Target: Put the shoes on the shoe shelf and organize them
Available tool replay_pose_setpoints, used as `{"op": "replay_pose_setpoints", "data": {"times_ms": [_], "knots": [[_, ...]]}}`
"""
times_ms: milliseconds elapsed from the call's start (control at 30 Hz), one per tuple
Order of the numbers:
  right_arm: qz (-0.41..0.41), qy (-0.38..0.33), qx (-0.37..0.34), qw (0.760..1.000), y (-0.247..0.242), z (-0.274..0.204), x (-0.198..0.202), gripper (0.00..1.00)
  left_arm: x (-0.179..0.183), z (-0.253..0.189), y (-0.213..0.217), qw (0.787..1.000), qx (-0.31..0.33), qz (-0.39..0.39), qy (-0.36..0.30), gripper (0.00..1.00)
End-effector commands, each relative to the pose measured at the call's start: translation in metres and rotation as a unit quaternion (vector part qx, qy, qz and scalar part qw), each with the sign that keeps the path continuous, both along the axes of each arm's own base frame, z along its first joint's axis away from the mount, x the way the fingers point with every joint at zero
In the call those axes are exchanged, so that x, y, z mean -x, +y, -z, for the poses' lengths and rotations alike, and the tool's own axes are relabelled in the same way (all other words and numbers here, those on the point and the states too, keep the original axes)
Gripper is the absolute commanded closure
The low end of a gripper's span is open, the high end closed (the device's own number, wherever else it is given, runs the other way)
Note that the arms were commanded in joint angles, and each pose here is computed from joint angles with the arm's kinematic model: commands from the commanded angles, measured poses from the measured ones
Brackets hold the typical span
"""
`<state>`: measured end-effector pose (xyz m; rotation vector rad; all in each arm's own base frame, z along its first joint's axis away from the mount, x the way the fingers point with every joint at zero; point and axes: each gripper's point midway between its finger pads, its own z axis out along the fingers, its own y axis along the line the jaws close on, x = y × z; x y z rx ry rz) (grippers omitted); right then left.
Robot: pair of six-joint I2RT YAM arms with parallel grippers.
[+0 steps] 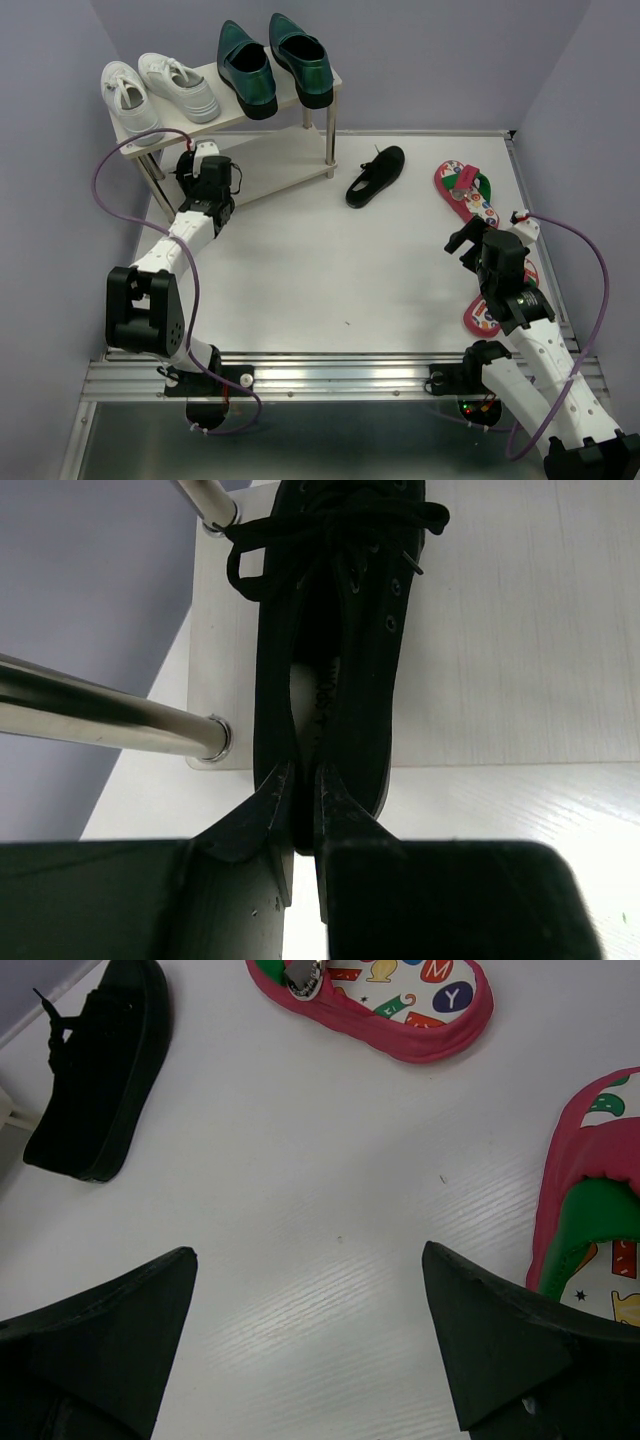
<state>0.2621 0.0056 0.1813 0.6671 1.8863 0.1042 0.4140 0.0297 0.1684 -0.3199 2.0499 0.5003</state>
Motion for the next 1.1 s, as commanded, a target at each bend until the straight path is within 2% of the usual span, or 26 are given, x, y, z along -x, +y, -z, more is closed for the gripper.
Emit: {"op": "replay_pose_setpoints", "data": {"times_ms": [0,300,333,367,400,433,500,633,800,1067], "knots": [[0.005,-0.017,-0.004,1.0,-0.001,-0.01,-0.003,0.0,-0.013,-0.038,0.013,0.997,0.005,-0.011,-0.075,1.0],[0.003,-0.02,-0.006,1.0,0.0,-0.012,-0.003,0.0,-0.004,-0.014,0.023,0.997,0.01,-0.068,-0.027,1.0],[0.003,-0.022,-0.006,1.0,0.0,-0.013,-0.002,0.0,-0.004,-0.013,0.023,0.997,0.012,-0.07,-0.027,0.96],[0.004,-0.023,-0.006,1.0,-0.001,-0.013,-0.002,0.0,-0.002,-0.011,0.023,0.997,0.013,-0.073,-0.022,0.87],[0.003,-0.023,-0.006,1.0,-0.001,-0.013,-0.002,0.0,-0.002,-0.01,0.023,0.997,0.019,-0.076,-0.023,0.58],[0.004,-0.026,-0.006,1.0,-0.001,-0.014,-0.002,0.0,-0.001,-0.009,0.022,0.997,0.021,-0.077,-0.021,0.43],[0.002,-0.025,-0.006,1.0,0.0,-0.014,-0.002,0.0,0.001,-0.007,0.021,0.996,0.026,-0.079,-0.013,0.22],[0.001,-0.027,-0.007,1.0,0.0,-0.015,-0.002,0.0,0.008,-0.001,0.013,0.997,0.048,-0.067,0.01,0.16],[-0.003,-0.027,-0.007,1.0,0.001,-0.015,-0.002,0.0,0.029,-0.015,0.0,0.996,0.071,-0.055,-0.006,0.07],[-0.008,-0.018,-0.008,1.0,0.004,-0.011,-0.004,0.0,0.079,-0.038,-0.026,0.996,0.084,-0.027,0.003,0.04]]}}
